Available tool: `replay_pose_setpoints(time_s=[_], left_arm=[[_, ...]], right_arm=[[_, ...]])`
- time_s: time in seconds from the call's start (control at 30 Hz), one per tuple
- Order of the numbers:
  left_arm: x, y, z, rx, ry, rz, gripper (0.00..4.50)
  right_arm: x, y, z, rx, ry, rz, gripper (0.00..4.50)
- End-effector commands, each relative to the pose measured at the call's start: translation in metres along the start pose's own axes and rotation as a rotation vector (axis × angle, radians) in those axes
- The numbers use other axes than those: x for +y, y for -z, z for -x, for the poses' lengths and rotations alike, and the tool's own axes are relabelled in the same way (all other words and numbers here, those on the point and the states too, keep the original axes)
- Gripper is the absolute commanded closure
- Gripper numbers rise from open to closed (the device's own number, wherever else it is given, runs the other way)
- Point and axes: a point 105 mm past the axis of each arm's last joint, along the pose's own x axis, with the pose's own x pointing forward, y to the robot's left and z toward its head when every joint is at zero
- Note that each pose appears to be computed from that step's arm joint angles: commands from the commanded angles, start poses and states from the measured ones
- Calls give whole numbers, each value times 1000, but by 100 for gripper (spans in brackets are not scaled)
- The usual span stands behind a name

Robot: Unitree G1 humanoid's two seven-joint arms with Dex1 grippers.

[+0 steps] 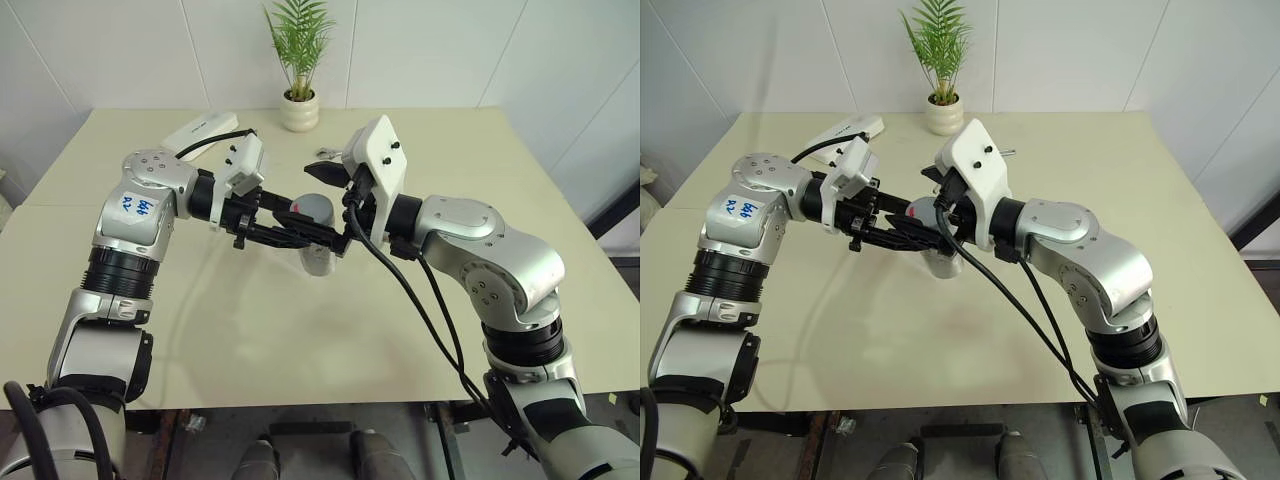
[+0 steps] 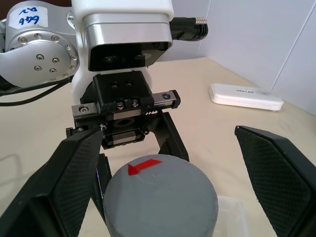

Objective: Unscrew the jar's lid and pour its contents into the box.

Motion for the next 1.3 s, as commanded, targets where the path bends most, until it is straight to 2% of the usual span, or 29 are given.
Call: replay_pose_setpoints(time_s=[0.03, 0.4, 0.93, 1.17, 1.3], left_arm=[[1, -16, 3, -15, -11, -58, 248], [-4, -16, 2, -31, -12, -51, 248], [-9, -8, 10, -17, -39, -14, 256], [-6, -7, 10, -48, -73, -12, 257], [-3, -9, 9, -140, -101, 3, 257]], right_arm=[[-1, -4, 0, -22, 13, 20, 0], [-16, 3, 3, -10, 71, 28, 0], [-33, 8, 29, 39, 140, 58, 0], [-28, 7, 34, 38, 133, 57, 0], [-25, 4, 39, 29, 119, 56, 0]])
